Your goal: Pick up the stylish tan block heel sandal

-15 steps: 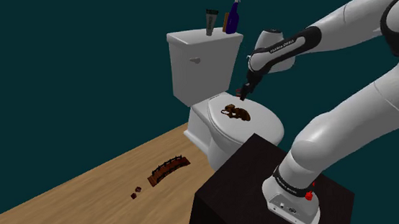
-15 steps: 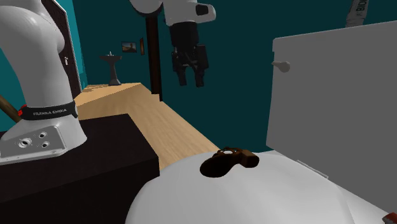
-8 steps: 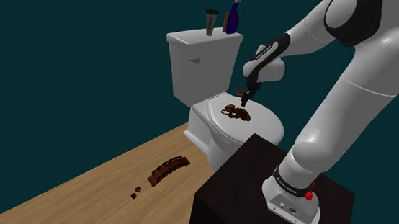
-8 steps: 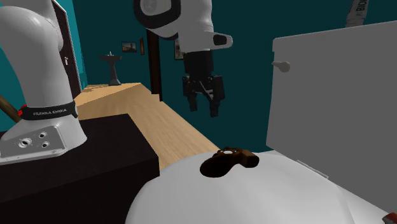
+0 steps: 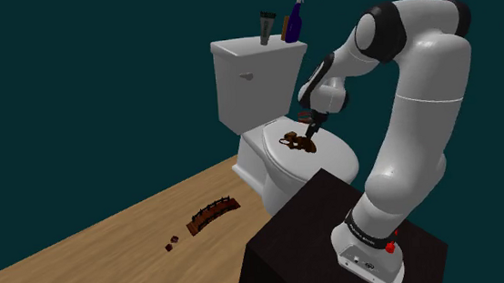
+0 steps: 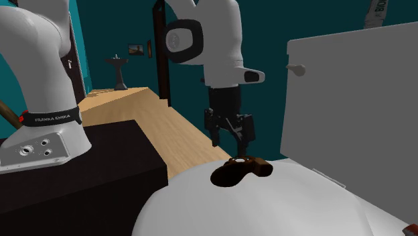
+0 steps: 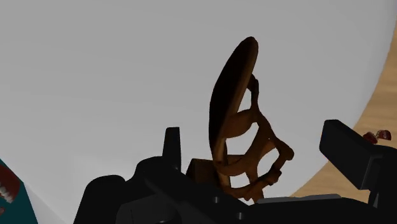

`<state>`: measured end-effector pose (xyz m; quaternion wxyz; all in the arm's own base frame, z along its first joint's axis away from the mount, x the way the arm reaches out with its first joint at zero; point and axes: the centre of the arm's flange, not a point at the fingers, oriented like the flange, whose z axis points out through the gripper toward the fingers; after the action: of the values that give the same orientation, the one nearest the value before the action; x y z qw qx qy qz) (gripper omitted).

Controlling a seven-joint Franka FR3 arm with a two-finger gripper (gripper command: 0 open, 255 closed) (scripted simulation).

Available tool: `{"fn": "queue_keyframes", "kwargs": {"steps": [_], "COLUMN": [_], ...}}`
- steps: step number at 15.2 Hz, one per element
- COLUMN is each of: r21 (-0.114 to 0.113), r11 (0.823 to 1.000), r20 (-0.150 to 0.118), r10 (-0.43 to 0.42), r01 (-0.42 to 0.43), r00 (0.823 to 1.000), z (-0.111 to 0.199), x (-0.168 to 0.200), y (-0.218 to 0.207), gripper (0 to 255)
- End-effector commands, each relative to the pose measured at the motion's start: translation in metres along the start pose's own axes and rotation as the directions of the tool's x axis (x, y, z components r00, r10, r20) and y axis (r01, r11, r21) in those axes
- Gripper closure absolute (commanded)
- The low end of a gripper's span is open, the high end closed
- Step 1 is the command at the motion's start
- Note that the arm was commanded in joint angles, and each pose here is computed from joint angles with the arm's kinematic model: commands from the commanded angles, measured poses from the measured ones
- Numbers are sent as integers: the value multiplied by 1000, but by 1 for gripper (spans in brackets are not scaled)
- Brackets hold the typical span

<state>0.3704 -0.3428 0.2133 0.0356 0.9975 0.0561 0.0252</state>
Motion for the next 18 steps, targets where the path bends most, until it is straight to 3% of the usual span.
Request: {"fn": "queue_keyframes", "kwargs": {"steps": [1, 7, 8, 18], "r21": [1, 1, 1, 1], "r11": [1000, 1000, 1000, 1000], "r20": [0, 0, 0, 0], "r10": [-1, -1, -1, -1], "r01": [1, 1, 1, 1], "r00": [1000, 1000, 1000, 1000], "z": [14, 38, 38, 33], "x": [-1, -3, -3, -2], "y": [1, -1, -1, -1], "gripper": [0, 0, 255, 255]}}
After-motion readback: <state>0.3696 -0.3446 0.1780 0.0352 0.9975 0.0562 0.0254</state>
